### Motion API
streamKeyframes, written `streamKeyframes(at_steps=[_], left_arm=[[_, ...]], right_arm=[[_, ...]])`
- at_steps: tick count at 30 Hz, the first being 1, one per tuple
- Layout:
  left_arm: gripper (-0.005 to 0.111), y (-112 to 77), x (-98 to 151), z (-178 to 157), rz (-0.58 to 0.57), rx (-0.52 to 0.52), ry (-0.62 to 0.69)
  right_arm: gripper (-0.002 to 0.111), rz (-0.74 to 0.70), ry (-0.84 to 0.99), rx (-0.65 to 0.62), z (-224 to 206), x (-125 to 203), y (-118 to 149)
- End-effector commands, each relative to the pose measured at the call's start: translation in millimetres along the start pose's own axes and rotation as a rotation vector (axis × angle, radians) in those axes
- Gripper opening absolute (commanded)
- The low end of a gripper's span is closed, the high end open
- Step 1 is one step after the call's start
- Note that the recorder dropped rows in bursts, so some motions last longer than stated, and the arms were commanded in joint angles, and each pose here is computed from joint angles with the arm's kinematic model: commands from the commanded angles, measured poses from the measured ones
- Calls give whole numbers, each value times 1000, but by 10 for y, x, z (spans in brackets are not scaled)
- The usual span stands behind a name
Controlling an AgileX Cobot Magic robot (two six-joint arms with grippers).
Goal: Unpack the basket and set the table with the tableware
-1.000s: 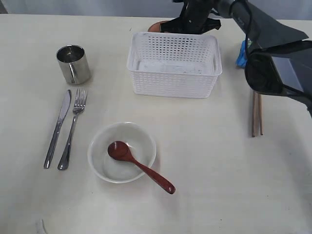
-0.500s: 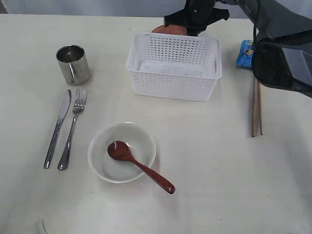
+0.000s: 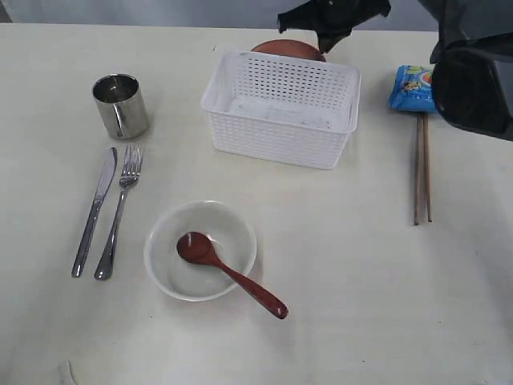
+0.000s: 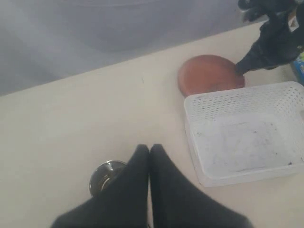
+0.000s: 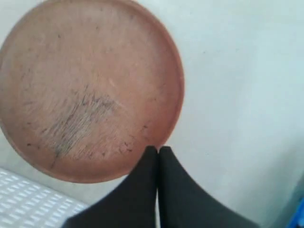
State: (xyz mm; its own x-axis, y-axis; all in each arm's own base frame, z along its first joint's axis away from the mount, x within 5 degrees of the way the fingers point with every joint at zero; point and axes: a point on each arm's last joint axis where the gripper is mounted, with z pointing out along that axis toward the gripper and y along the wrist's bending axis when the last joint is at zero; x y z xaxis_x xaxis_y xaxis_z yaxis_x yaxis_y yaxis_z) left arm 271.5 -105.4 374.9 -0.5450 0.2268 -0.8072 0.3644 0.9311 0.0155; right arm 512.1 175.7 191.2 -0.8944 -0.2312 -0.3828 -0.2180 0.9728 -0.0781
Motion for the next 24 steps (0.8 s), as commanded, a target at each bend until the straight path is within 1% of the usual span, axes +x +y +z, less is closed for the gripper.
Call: streamKeyframes(at_steps=[1, 4, 7, 9, 12, 14, 18, 21, 22, 24], left_arm=[[0, 6, 8, -26, -5, 0, -7], [0, 3, 8, -26, -10, 3, -7], [0, 3, 8, -26, -10, 3, -7], [0, -4, 8, -26, -20, 11, -7], [0, -4, 8, -26, -20, 11, -7], [0, -4, 8, -26, -20, 11, -7], [0, -7, 16, -26, -24, 14, 3], [0, -7, 33, -27, -24, 14, 21], [0, -7, 37, -27, -24, 14, 25], [0, -7, 39, -27, -24, 14, 28]], right_arm=[[-1, -7, -38, 33, -166, -52, -63], [-1, -1, -26, 31, -102, -38, -87], [-1, 9, -59, 22, 18, -62, -114], [-1, 28, -88, -20, 96, -83, -112], [-1, 23, -122, -132, 242, -95, -17], [-1, 35, -132, -170, 357, -85, 28], [-1, 39, -101, -175, 619, -6, 59], [-1, 32, -28, -166, 801, 104, 69], [-1, 31, 0, -159, 842, 139, 67], [-1, 26, 56, -106, 868, 197, 22]])
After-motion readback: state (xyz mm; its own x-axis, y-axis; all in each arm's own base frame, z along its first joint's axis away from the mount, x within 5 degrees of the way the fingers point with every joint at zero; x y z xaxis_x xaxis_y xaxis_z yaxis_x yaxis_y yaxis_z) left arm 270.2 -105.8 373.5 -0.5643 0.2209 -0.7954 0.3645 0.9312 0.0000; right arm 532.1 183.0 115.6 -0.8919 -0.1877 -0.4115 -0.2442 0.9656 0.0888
